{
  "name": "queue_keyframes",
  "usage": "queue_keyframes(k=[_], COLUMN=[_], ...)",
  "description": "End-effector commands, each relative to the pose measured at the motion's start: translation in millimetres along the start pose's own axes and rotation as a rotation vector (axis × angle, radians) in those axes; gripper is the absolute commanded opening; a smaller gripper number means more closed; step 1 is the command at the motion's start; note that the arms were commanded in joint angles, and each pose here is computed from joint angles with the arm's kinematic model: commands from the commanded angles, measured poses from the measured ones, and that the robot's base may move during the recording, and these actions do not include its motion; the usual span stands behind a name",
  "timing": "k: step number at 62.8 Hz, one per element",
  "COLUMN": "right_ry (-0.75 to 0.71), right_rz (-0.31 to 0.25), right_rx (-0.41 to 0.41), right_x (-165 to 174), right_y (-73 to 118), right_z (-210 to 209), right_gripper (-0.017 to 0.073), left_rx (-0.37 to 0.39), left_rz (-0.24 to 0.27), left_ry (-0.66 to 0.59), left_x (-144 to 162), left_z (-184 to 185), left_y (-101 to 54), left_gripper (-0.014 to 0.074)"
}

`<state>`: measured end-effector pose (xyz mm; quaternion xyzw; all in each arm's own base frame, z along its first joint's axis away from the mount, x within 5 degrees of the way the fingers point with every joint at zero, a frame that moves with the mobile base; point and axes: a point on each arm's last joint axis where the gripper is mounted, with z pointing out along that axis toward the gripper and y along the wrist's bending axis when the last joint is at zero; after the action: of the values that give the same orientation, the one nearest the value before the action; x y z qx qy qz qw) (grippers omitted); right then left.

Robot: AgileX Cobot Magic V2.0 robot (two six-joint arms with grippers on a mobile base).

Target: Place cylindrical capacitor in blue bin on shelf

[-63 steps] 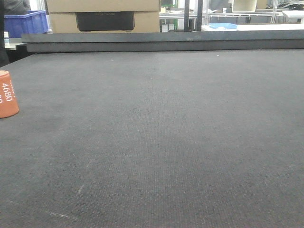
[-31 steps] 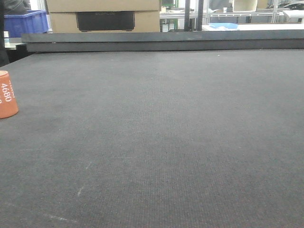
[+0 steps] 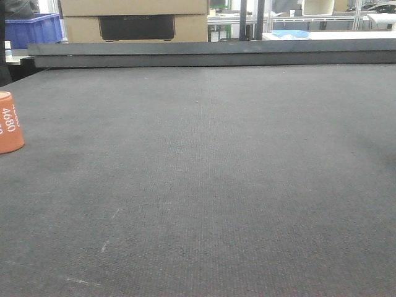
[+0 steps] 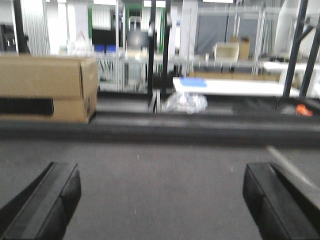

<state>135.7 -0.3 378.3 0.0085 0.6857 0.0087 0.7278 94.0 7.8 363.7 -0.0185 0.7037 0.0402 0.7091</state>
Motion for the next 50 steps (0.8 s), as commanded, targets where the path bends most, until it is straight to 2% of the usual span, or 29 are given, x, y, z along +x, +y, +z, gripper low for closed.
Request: queue_keyframes(k=[1, 11, 17, 24, 31, 50], right_ry=[0.061, 0.313, 0.385, 0.401, 0.335, 0.293], right_rz=[-0.012, -0.010, -0.010, -0.016, -0.027, -0.053], right_rx=[-0.002, -0.005, 0.006, 0.027, 0.050, 0.081], right_x=[8, 56, 95, 137, 164, 199], right_y=[0.1, -0.4, -2.3, -5.2, -8.2, -12.3], right_z=[15, 37, 42, 38, 32, 56], right_gripper=[0.0569, 0.0569, 0.0569, 0.0569, 0.0569, 0.0569], left_rx=[0.002, 0.004, 0.005, 0.005, 0.005, 0.005], left_rz=[-0.030, -0.030, -0.032, -0.031, -0.031, -0.031], left_ry=[-0.007, -0.013, -0.013, -0.014, -0.014, -0.014], left_x=[-3, -3, -3, -3, -3, -3], left_z=[1, 1, 1, 1, 1, 1], left_y=[-0.1, -0.3, -0.4, -0.3, -0.3, -0.3], left_gripper=[0.0602, 0.0601, 0.0601, 0.0601, 0.0601, 0.0601])
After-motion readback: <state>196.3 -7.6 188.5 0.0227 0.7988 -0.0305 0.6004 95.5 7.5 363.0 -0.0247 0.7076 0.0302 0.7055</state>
